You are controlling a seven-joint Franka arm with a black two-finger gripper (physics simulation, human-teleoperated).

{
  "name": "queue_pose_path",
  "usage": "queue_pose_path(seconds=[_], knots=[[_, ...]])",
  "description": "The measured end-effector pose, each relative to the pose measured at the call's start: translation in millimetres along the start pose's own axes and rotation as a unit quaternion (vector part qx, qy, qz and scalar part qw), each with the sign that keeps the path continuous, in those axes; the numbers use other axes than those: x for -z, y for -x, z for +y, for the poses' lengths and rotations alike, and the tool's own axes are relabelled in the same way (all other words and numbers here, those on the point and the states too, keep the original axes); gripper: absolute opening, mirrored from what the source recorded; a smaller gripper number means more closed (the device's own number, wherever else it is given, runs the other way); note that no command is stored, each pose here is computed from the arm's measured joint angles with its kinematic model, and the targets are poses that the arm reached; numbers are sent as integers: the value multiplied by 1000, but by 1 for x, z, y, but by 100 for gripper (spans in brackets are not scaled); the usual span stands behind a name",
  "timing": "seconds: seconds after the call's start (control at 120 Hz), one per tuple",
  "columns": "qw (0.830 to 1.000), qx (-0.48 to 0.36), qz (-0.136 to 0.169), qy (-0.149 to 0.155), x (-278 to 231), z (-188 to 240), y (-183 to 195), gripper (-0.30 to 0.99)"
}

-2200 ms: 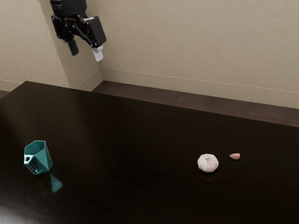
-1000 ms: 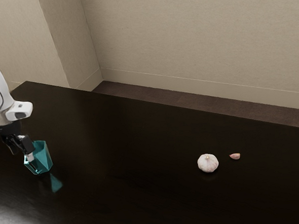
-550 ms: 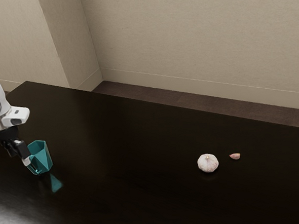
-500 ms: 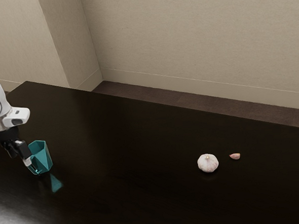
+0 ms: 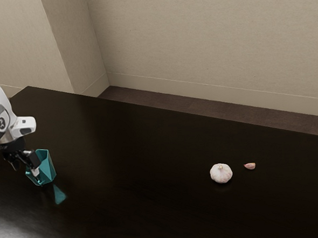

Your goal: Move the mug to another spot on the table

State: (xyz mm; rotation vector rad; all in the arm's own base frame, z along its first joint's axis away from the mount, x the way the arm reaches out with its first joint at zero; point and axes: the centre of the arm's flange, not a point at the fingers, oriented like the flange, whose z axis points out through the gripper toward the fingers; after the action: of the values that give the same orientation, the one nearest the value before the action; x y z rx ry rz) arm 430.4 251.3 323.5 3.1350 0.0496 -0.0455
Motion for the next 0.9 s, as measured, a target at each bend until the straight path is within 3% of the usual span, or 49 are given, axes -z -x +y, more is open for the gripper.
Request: queue_pose_path(seconds=[0.225,0.425,0.783,0.9], knots=[[1000,23,-4,-10,-11,2,-4,69],[999,32,20,-21,-11,0,-10,69],[998,49,29,-14,-18,0,-5,26],[998,51,32,-17,-17,-1,-6,19]])
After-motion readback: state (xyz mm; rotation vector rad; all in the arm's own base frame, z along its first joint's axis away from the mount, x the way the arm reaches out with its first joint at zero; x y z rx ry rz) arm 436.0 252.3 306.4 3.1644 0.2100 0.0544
